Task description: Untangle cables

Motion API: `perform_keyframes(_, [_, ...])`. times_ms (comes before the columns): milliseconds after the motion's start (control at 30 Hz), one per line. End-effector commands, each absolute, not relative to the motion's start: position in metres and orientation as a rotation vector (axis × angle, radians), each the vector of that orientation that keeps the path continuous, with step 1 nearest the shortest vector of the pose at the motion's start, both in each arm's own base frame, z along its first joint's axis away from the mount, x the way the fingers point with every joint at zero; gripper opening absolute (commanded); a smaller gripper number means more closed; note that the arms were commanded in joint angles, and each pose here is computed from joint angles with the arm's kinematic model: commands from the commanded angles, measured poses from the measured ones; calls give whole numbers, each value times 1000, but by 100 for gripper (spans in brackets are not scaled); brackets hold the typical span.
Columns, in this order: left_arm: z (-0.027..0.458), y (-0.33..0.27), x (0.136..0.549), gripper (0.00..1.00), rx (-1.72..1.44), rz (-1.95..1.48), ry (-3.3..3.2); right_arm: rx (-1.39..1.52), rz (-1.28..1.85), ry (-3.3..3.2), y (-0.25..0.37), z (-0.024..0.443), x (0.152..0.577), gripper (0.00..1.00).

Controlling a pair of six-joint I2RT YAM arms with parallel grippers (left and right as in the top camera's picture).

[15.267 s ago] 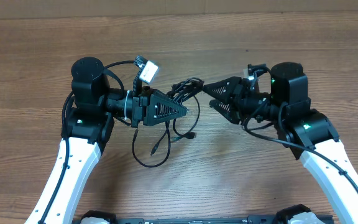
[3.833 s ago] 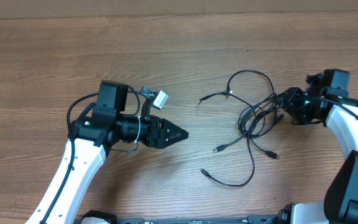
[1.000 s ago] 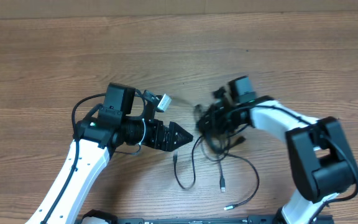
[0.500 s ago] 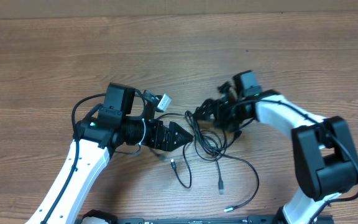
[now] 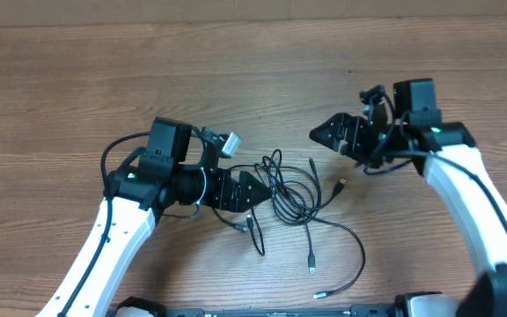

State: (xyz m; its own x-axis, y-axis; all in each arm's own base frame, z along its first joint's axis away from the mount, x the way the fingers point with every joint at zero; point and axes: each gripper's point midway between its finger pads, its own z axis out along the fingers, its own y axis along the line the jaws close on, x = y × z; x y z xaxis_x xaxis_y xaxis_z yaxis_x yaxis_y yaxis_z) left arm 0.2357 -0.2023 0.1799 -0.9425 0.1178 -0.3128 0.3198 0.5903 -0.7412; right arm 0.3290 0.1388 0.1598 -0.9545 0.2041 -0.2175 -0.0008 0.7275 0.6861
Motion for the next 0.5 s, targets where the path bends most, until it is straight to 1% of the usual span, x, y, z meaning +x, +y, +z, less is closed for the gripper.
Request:
perform_keyframes(0, [186,-199,245,100,320,-1198,2586,132,891,2629,123,176,324,99])
perform_keyframes(167, [185,-198,246,99,306,-1182,2593,176,738,2636,104,187,305,99])
perform_keyframes(467, [177,-193,254,100,284,-1116,2610,210,756,2590,101,216,276,99])
